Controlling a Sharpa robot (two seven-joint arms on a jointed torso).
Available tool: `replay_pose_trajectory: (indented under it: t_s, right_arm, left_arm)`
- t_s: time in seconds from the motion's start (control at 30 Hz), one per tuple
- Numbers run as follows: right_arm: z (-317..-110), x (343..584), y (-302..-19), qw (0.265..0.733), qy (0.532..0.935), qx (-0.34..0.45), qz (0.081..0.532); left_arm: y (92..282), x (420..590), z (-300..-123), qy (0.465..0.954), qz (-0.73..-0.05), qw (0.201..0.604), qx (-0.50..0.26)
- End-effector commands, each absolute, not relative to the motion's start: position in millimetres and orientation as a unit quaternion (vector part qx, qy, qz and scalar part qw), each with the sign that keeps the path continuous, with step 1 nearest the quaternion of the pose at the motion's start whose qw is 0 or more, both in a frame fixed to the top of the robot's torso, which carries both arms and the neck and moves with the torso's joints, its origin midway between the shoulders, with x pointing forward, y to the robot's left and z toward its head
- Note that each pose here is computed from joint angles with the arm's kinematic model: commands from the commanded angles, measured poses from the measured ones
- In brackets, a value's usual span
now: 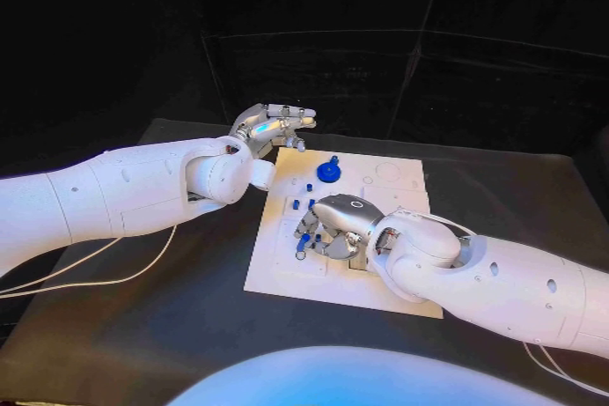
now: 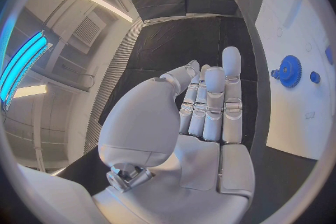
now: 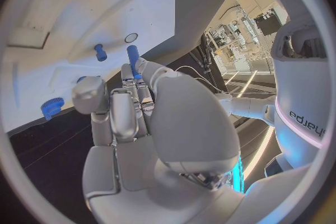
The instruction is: Assemble the parts on the task board
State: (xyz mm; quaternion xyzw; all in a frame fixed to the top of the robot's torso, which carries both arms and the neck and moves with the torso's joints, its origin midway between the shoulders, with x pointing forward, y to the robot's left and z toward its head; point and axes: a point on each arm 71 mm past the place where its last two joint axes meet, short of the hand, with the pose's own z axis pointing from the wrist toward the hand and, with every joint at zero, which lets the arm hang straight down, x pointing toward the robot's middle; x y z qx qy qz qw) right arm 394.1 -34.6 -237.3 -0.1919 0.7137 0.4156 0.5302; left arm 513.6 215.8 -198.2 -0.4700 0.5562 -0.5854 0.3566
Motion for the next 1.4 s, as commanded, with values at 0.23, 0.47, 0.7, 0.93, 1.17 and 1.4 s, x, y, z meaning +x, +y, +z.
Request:
replay_pose_trajectory:
  t_s: [0.23, 0.47, 0.7, 0.93, 1.17, 1.4]
  right_arm:
    - [-242, 392, -33, 0.518, 0.722, -0.213, 0.406]
    - [-245, 392, -32, 0.516, 0.725, -0.216, 0.401]
    - [-247, 393, -32, 0.517, 0.728, -0.218, 0.394]
    - [-250, 393, -30, 0.514, 0.732, -0.222, 0.387]
    - [-256, 388, -28, 0.507, 0.737, -0.228, 0.385]
    - [-257, 388, -28, 0.514, 0.733, -0.222, 0.387]
  left_arm:
    - [214.1, 514.1, -196.7, 0.557, -0.590, 0.354, -0.465]
    - [213.7, 514.2, -196.7, 0.557, -0.591, 0.353, -0.465]
    - [213.7, 514.1, -196.7, 0.557, -0.591, 0.353, -0.465]
    - [214.1, 514.1, -196.8, 0.558, -0.590, 0.353, -0.465]
    - [214.5, 514.0, -196.8, 0.558, -0.590, 0.352, -0.465]
    - [215.0, 514.0, -196.8, 0.558, -0.590, 0.352, -0.465]
